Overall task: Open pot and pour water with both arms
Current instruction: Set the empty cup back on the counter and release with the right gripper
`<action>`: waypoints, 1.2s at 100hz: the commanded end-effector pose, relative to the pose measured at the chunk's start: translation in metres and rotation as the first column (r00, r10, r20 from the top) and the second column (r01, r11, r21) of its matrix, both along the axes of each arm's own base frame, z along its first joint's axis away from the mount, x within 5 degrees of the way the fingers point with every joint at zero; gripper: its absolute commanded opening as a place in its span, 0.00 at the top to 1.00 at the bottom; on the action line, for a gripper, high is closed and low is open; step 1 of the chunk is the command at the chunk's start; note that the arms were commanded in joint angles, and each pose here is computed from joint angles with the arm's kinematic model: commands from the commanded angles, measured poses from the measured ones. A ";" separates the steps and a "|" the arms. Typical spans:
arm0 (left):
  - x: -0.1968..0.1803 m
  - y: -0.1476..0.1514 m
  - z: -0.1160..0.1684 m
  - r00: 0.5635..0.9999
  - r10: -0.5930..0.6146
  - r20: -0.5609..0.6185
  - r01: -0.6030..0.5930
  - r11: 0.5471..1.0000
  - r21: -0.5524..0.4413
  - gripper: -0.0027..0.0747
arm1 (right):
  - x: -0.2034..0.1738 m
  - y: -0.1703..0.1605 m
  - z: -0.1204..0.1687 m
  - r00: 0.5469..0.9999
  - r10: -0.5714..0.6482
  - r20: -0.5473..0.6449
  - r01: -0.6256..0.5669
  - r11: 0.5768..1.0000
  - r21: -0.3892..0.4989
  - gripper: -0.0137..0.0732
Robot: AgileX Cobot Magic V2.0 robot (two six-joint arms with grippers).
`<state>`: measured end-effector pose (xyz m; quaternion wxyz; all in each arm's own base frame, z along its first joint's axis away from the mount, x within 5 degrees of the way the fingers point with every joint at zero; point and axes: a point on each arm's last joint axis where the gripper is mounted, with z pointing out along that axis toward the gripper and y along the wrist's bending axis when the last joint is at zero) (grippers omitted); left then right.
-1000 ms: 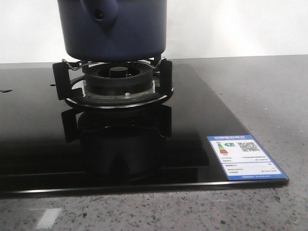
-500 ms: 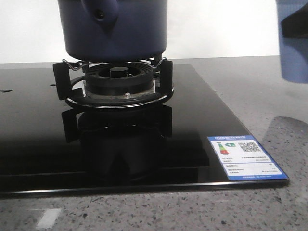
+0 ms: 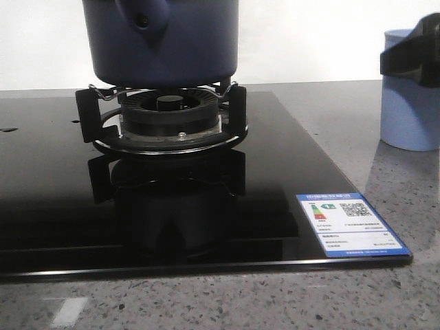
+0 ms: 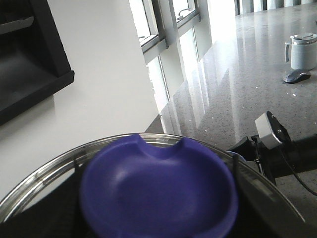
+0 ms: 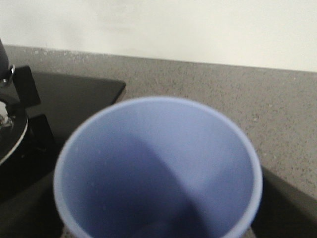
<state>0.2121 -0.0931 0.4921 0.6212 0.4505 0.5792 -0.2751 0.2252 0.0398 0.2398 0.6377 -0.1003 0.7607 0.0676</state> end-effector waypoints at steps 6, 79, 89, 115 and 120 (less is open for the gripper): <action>-0.010 -0.002 0.021 0.999 -0.009 0.038 0.013 0.994 -0.110 0.65 | -0.006 0.000 0.040 0.976 0.002 0.219 -0.014 0.998 0.055 0.09; 0.111 -0.030 -0.074 0.963 -0.081 -0.258 0.048 0.990 -0.135 0.65 | -0.111 -0.017 0.143 0.804 -0.048 0.593 -0.010 0.996 0.093 0.91; 0.117 -0.032 -0.082 0.958 -0.087 -0.274 0.052 0.990 -0.132 0.65 | -0.109 -0.018 0.139 0.831 -0.052 0.553 0.004 0.996 0.087 0.91; 0.124 -0.043 -0.097 0.957 -0.129 -0.261 0.106 0.989 -0.101 0.65 | -0.108 -0.018 0.137 0.841 -0.053 0.538 0.009 0.996 0.084 0.91; 0.124 -0.045 -0.098 0.956 -0.131 -0.262 0.108 0.989 -0.100 0.65 | -0.108 -0.018 0.137 0.843 -0.054 0.535 0.010 0.996 0.084 0.91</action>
